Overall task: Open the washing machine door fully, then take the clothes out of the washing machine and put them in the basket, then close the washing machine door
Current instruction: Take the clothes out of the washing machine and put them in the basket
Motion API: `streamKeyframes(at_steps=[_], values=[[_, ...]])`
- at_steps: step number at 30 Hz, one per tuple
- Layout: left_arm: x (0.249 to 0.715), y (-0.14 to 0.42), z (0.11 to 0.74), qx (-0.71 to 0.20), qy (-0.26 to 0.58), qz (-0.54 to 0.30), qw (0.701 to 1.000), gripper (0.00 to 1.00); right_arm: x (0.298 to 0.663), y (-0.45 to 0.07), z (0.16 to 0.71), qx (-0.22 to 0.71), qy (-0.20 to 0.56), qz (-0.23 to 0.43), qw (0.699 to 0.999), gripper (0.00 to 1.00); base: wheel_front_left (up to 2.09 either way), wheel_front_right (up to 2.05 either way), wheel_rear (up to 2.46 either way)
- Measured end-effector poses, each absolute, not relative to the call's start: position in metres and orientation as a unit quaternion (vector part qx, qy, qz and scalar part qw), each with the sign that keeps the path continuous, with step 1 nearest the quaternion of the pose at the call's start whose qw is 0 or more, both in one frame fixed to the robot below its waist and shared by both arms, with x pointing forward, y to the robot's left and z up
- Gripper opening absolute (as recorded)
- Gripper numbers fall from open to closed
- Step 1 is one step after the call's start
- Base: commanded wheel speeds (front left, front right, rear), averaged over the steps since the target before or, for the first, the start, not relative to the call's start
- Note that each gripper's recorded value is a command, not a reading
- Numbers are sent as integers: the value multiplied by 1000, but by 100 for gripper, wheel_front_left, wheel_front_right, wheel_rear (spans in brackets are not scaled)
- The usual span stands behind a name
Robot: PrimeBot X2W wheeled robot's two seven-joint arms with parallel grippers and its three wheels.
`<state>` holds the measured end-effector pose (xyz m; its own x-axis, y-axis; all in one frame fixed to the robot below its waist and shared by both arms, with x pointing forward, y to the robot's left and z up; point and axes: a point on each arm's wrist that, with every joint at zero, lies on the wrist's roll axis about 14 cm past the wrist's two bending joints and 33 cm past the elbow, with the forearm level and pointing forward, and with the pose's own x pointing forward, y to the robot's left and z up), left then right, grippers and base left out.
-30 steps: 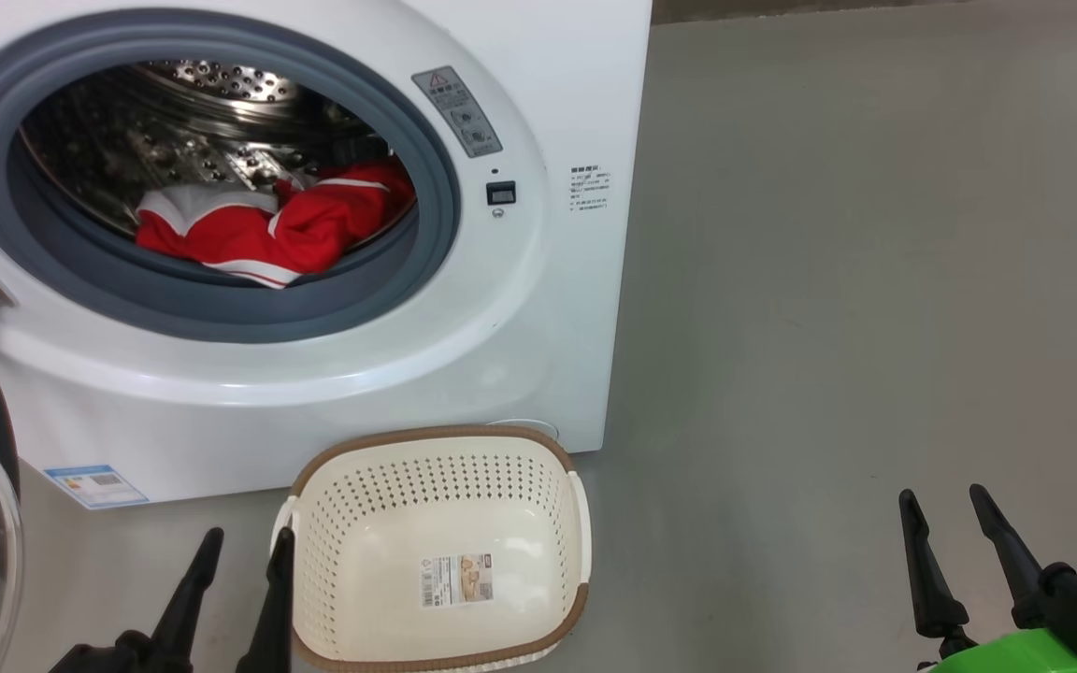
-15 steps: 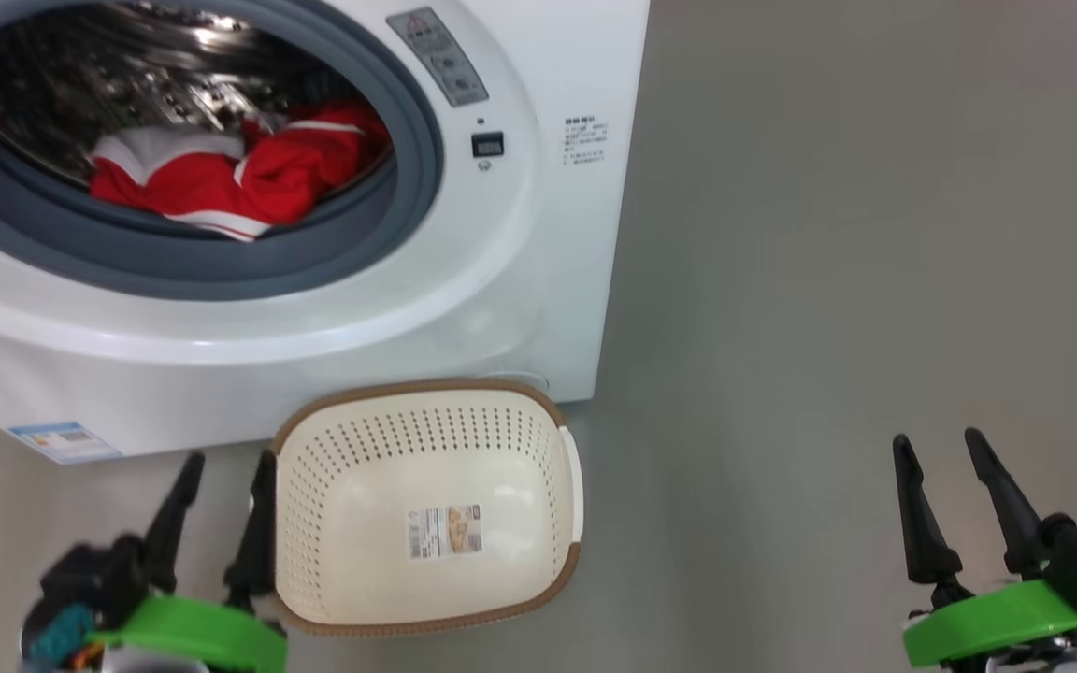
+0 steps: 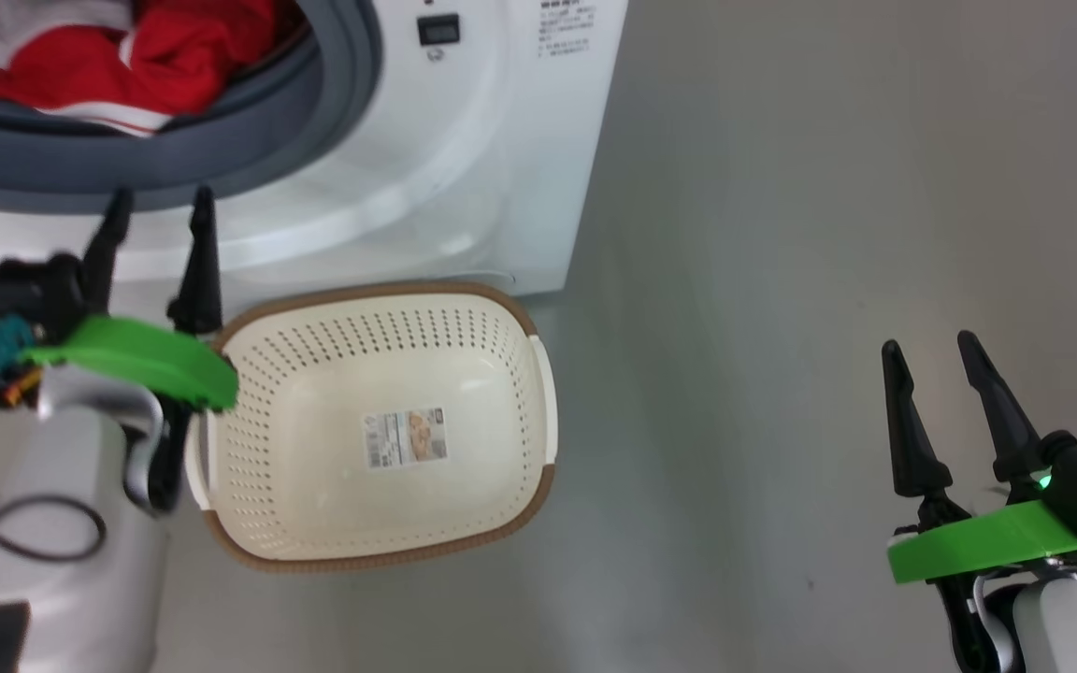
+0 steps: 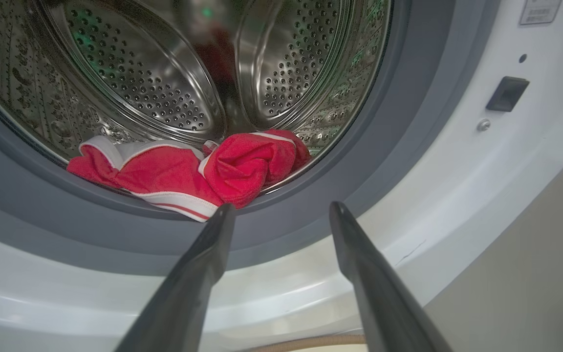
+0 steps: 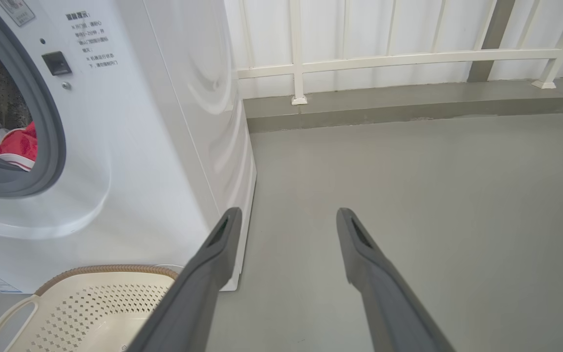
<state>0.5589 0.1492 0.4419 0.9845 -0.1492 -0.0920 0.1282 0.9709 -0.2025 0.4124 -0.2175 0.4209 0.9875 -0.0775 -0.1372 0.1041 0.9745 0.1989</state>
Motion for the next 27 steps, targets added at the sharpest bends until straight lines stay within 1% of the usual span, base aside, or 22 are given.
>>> streamKeyframes(at_steps=[11,21,27], values=[[636,145,432,-71,66,-72,993,100,423,-226,399,107,85,-60,989,100,0,0,0],[679,142,424,-46,66,-66,995,100,433,-230,390,104,91,-64,988,100,0,0,0],[692,140,400,-34,91,-65,993,100,433,-236,385,99,96,-71,988,100,0,0,0]])
